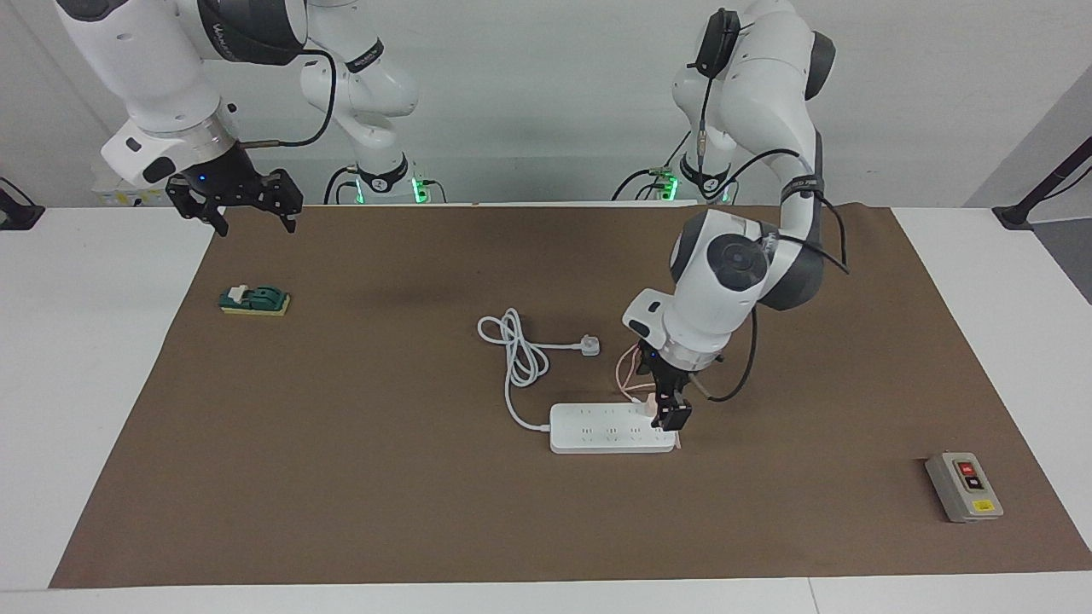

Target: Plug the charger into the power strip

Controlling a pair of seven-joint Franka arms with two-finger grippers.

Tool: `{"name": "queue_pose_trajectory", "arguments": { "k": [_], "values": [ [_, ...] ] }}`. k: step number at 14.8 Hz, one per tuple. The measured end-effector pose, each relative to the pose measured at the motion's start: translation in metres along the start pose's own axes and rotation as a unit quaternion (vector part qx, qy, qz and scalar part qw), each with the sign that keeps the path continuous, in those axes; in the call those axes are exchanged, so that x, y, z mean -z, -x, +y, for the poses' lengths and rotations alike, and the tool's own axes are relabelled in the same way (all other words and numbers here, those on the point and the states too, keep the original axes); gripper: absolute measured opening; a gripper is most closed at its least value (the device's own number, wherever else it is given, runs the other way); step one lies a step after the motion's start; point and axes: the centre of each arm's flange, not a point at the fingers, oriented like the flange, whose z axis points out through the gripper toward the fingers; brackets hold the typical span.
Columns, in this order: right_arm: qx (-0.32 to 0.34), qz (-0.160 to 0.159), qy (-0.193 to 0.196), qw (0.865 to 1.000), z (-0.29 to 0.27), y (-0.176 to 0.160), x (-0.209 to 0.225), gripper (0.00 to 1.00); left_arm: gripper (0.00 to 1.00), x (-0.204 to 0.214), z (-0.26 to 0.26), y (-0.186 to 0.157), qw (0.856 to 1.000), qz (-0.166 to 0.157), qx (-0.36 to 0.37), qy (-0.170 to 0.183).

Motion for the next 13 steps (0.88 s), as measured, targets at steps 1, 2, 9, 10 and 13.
{"name": "queue_pose_trajectory", "arguments": {
  "k": [1,2,9,10,13],
  "values": [
    [0.000,0.000,0.000,1.000,0.000,0.000,0.000,1.00,1.00,0.026,0.002,0.006,1.000,0.007,0.021,0.001],
    [0.000,0.000,0.000,1.000,0.000,0.000,0.000,1.00,1.00,0.053,0.009,0.011,0.999,0.006,0.048,0.005],
    [0.000,0.000,0.000,1.000,0.000,0.000,0.000,1.00,1.00,0.186,0.041,0.106,0.954,-0.069,0.293,0.012],
    [0.000,0.000,0.000,1.000,0.000,0.000,0.000,1.00,1.00,0.195,0.043,0.121,0.928,-0.080,0.364,0.009],
    [0.000,0.000,0.000,1.000,0.000,0.000,0.000,1.00,1.00,0.223,0.046,0.170,0.854,-0.089,0.513,-0.002]
  ]
}}
